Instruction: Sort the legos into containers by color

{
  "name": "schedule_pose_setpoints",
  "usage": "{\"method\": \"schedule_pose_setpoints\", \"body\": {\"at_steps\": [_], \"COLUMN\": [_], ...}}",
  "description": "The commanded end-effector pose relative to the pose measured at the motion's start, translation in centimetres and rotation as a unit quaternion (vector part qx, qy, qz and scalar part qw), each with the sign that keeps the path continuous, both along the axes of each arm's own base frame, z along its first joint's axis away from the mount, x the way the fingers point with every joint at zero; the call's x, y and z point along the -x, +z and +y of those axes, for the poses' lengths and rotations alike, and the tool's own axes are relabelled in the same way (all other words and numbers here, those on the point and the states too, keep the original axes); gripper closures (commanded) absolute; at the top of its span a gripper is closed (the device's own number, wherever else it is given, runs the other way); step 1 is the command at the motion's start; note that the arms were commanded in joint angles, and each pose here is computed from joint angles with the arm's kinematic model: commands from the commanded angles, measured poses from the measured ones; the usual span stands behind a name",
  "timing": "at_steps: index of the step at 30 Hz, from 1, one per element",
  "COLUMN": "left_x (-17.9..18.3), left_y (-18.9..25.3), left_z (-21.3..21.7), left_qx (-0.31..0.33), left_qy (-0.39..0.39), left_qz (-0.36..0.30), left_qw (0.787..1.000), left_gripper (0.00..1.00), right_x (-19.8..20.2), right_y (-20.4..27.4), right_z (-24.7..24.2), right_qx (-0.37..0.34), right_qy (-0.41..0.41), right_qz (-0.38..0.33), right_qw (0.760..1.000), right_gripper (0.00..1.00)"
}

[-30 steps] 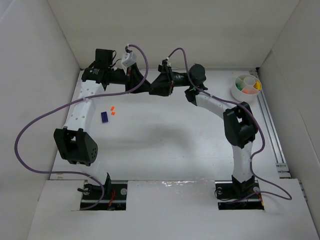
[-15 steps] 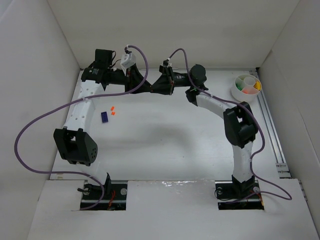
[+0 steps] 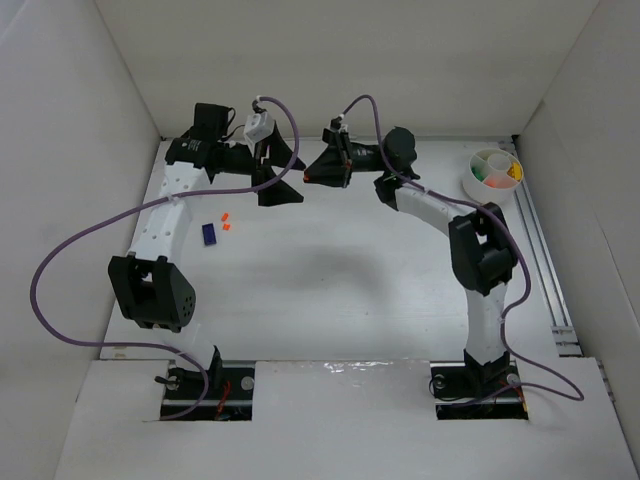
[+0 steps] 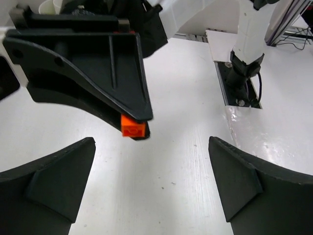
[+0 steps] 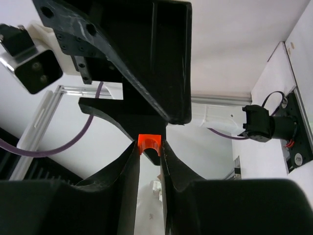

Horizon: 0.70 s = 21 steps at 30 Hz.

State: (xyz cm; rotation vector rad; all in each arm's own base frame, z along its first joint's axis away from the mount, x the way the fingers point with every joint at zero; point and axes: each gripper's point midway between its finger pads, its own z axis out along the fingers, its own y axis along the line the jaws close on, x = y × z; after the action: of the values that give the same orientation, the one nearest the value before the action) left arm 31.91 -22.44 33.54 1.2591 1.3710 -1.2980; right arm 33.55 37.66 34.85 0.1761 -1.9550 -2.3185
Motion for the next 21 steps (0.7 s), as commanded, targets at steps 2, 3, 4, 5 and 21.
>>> {"method": "schedule_pose_setpoints", "body": {"at_steps": [2,3,4,5,21], "left_x": [2.2,2.2,0.7,0.0,-7.9], "left_y": [1.4,1.6,1.2,0.7,1.7], "left_z": [0.2,0.3,0.5,0.7,11.4], "left_qx": [0.008,-0.002,-0.022,-0.034,-0.184], "left_qy": [-0.005,0.01,0.049,0.075,0.518], "left_qz": [-0.002,0.002,-0.012,0.001,-0.093], "left_qw": [1.0,1.0,0.998,0.997,0.83], "left_gripper": [0.0,0.0,0.0,0.0,0.0], "right_x": [0.0,0.0,-0.4,-1.0,-10.3], "right_y": [2.3,2.1,1.5,1.1,-6.5], "right_z": [-2.5,-3.0,-3.3,-4.1,-20.1], "right_qx": [0.004,0.006,0.019,0.025,0.34], "right_qy": [-0.02,-0.03,-0.036,-0.049,-0.333], "right_qz": [-0.046,-0.07,-0.056,-0.055,-0.16], "right_qw": [0.999,0.997,0.998,0.997,0.865], "right_gripper": [0.98,1.0,1.0,1.0,1.0]}}
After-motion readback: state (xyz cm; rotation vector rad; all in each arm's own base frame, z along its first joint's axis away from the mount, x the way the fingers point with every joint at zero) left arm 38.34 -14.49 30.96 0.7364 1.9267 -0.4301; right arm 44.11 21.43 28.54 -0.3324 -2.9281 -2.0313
